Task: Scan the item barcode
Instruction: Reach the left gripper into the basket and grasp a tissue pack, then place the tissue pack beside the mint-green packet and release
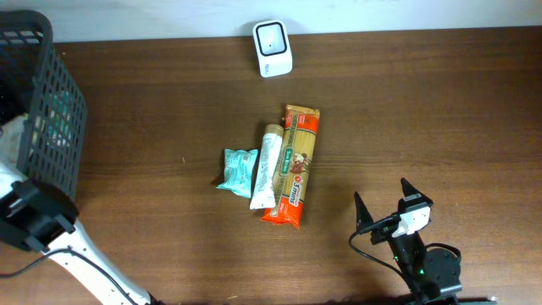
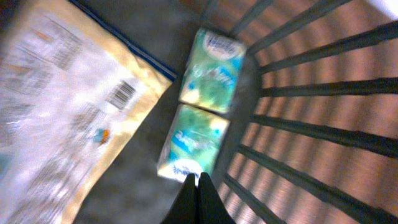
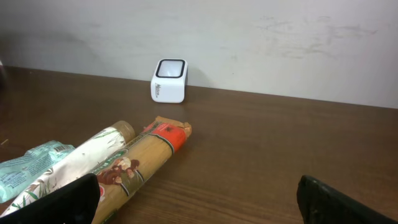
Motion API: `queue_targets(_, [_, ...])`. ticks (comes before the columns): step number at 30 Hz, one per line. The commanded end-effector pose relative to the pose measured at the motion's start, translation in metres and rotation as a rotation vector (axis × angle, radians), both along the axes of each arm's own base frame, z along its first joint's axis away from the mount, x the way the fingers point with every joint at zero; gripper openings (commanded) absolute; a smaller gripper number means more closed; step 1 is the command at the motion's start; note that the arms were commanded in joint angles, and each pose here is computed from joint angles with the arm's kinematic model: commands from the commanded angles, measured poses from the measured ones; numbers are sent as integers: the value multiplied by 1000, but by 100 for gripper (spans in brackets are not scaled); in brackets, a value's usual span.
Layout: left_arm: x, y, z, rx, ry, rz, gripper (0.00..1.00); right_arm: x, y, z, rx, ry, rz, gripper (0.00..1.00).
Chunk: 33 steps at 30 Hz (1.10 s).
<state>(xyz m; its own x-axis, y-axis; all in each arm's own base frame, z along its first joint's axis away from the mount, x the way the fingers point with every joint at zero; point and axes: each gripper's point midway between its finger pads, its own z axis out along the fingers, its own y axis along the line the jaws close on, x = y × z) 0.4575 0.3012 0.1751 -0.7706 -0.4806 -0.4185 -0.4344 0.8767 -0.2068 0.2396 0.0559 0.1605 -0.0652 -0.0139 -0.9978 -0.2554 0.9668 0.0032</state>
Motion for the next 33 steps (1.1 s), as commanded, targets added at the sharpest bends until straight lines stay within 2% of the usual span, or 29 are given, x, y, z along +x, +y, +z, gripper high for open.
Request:
queue_targets(1, [-11,0,27,26,-11,44,0,0,-1,-3,0,3,-1,99])
queue_targets(2, [-13,1,26,31,-4,44,0,0,-1,-3,0,3,-1,99])
queue_targets(3, [-13,0,20,25,11,33,21,0,-1,-3,0,3,-1,99])
queue_targets(4, [-13,0,9,27,30,-1,66,0,-1,-3,0,3,-1,99])
queue_targets(6, [-13,-1,-17,22,65,-69,75,0,-1,-3,0,3,-1,99])
queue_targets(8, [-7,-15,-52,-23,57,-223,77,0,-1,-3,0,3,-1,99])
queue_targets(10, [-7,-24,-81,-46,52,-327,77,0,-1,-3,0,3,-1,99])
queue_targets(13, [-2,-31,-104,-63,20,-389,74,0,-1,-3,0,3,-1,99])
queue_targets(17, [2,-25,-112,-36,10,-386,64,0,-1,-3,0,3,-1,99])
queue_targets(20, [-6,-19,-126,-9,69,-371,63,0,-1,-3,0,3,-1,99])
queue_targets(23, [-6,-18,-125,-6,64,-367,39,0,-1,-3,0,3,-1,99])
queue_targets(26, [-6,-18,-128,-10,68,-367,37,0,-1,-3,0,3,-1,99])
queue_targets(27, [-6,-18,-131,-15,72,-368,33,0,-1,-3,0,3,-1,99])
queue_targets(28, [-7,-19,-135,-21,77,-367,22,0,-1,-3,0,3,-1,99])
queue_targets(31, [-8,-21,-146,-39,93,-368,0,0,-1,-3,0,3,-1,99])
queue_targets(33, [-8,-19,-142,-36,92,-354,0,0,-1,-3,0,3,-1,99])
